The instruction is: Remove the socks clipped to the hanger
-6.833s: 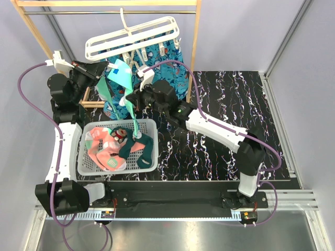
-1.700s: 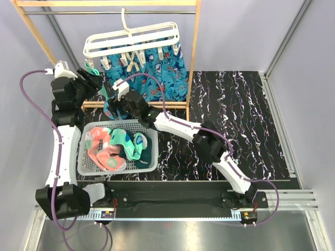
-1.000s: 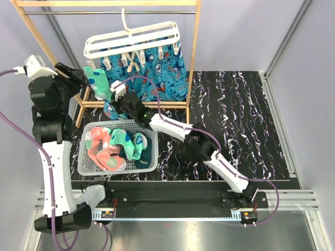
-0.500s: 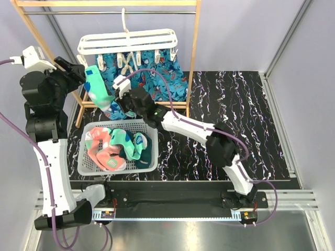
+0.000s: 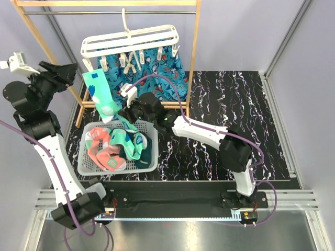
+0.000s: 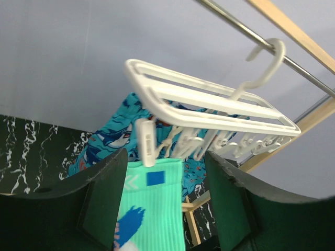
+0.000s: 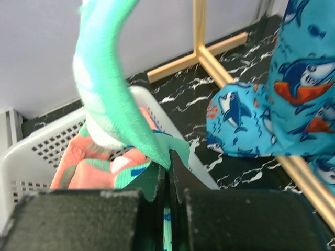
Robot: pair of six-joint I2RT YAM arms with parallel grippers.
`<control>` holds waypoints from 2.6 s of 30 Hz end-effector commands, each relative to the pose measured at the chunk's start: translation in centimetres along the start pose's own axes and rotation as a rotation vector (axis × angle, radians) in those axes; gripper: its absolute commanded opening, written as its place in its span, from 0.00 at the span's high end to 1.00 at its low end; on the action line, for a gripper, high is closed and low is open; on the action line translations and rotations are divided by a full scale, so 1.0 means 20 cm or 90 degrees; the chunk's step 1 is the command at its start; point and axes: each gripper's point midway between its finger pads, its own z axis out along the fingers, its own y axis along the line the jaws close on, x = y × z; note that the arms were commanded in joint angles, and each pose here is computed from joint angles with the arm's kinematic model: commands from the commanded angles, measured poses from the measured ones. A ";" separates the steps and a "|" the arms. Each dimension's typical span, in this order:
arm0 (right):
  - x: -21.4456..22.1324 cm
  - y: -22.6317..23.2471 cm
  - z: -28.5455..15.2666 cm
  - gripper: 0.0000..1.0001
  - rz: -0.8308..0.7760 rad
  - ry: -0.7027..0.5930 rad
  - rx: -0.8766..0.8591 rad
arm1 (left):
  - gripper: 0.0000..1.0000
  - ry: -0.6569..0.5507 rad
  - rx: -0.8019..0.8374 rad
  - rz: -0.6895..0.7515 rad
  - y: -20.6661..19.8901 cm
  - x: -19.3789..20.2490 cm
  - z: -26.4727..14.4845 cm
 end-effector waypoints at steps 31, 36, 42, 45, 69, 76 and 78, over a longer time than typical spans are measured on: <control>-0.24 0.11 -0.17 1.00 0.043 -0.060 -0.122 | 0.31 0.018 0.340 0.022 0.10 0.03 0.17; -0.26 0.12 -0.18 1.00 0.043 -0.065 -0.130 | 0.32 0.023 0.370 0.027 0.11 0.02 0.20; -0.28 0.14 -0.18 1.00 0.044 -0.066 -0.140 | 0.31 0.055 0.467 0.017 0.05 0.06 0.23; -0.29 0.13 -0.18 1.00 0.041 -0.068 -0.138 | 0.32 0.077 0.504 0.021 0.01 0.10 0.23; -0.26 0.12 -0.19 1.00 0.043 -0.055 -0.126 | 0.38 0.112 0.510 0.065 -0.04 0.22 0.18; -0.28 0.13 -0.20 1.00 0.042 -0.058 -0.130 | 0.42 0.105 0.511 0.063 -0.05 0.20 0.18; -0.28 0.12 -0.19 1.00 0.043 -0.058 -0.129 | 0.42 0.102 0.512 0.060 -0.06 0.19 0.19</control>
